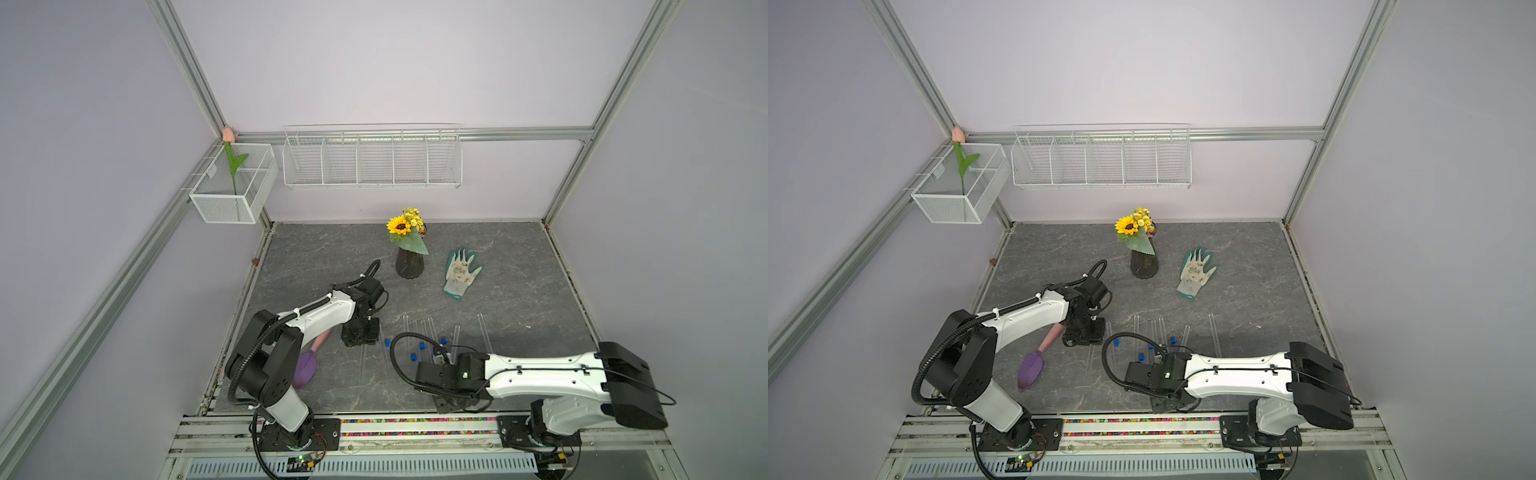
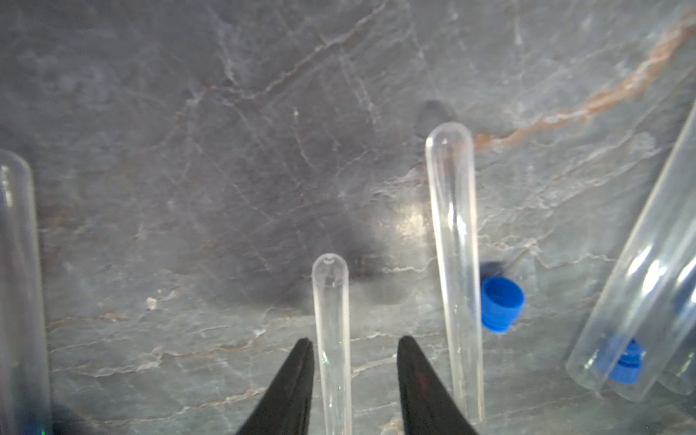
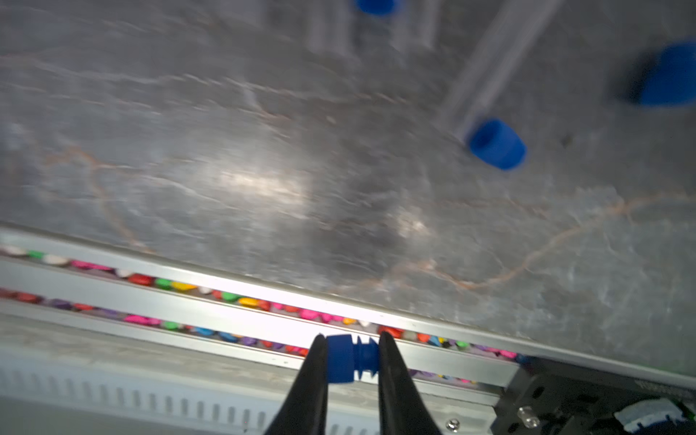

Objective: Remove stoppers from test tubes
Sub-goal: Place the stopper at the center of the board.

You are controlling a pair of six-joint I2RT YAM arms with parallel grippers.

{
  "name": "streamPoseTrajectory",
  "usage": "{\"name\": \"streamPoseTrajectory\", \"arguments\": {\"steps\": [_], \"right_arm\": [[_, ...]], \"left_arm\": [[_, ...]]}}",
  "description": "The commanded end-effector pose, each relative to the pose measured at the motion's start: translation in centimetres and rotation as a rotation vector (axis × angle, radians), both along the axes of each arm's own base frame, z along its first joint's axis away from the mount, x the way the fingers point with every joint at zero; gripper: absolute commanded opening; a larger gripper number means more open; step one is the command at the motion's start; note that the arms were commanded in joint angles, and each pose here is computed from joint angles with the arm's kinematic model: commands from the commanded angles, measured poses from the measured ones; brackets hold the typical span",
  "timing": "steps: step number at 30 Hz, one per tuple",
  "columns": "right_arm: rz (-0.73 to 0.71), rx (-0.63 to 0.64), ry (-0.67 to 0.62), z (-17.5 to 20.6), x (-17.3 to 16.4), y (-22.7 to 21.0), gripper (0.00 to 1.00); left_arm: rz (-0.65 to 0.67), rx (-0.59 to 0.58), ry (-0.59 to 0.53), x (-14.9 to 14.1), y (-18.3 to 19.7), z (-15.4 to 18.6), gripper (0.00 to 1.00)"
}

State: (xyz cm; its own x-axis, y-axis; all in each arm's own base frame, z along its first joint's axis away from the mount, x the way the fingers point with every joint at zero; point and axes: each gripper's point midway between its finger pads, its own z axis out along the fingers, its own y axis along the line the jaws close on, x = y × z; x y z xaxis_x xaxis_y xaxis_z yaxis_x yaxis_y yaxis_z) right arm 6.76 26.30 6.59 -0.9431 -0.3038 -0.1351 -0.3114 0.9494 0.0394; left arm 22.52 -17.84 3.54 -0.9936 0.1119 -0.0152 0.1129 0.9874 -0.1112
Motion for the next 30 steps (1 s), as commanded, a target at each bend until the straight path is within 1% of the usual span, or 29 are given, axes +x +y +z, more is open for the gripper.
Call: {"name": "streamPoseTrajectory", "arguments": {"steps": [1, 5, 7, 10, 15, 17, 21, 25, 30], "right_arm": [[0.177, 0.088, -0.047, 0.7, 1.2, 5.5, 0.22], [0.291, 0.192, -0.075, 0.8, 1.9, 10.7, 0.22], [0.332, 0.232, -0.087, 0.7, 2.2, 12.4, 0.22], [0.376, 0.259, -0.090, 0.2, 2.3, 13.8, 0.24], [0.392, 0.310, -0.054, -1.5, 2.2, 14.9, 0.26], [0.380, 0.296, -0.054, -2.1, 2.6, 14.7, 0.26], [0.377, 0.270, -0.045, -3.4, 3.1, 14.5, 0.32], [0.378, 0.251, -0.035, -4.4, 3.6, 14.3, 0.36], [0.378, 0.251, -0.050, -4.1, 4.1, 14.3, 0.41]], "left_arm": [[-0.016, 0.009, -0.010, 0.5, -0.3, 0.4, 0.41], [-0.011, 0.026, -0.004, 0.6, -0.1, 0.3, 0.44], [-0.009, 0.033, -0.006, 0.8, 0.0, 0.2, 0.45], [-0.002, 0.037, -0.012, 1.0, 0.1, 0.3, 0.46], [0.005, 0.054, -0.003, 1.0, 0.6, -0.1, 0.47], [0.006, 0.055, 0.005, 0.9, 0.5, -0.4, 0.48], [0.007, 0.054, 0.014, 0.9, 0.4, -0.7, 0.48], [0.007, 0.059, 0.017, 0.9, 0.5, -0.9, 0.49], [0.004, 0.062, 0.017, 0.9, 0.5, -0.9, 0.49]]}}
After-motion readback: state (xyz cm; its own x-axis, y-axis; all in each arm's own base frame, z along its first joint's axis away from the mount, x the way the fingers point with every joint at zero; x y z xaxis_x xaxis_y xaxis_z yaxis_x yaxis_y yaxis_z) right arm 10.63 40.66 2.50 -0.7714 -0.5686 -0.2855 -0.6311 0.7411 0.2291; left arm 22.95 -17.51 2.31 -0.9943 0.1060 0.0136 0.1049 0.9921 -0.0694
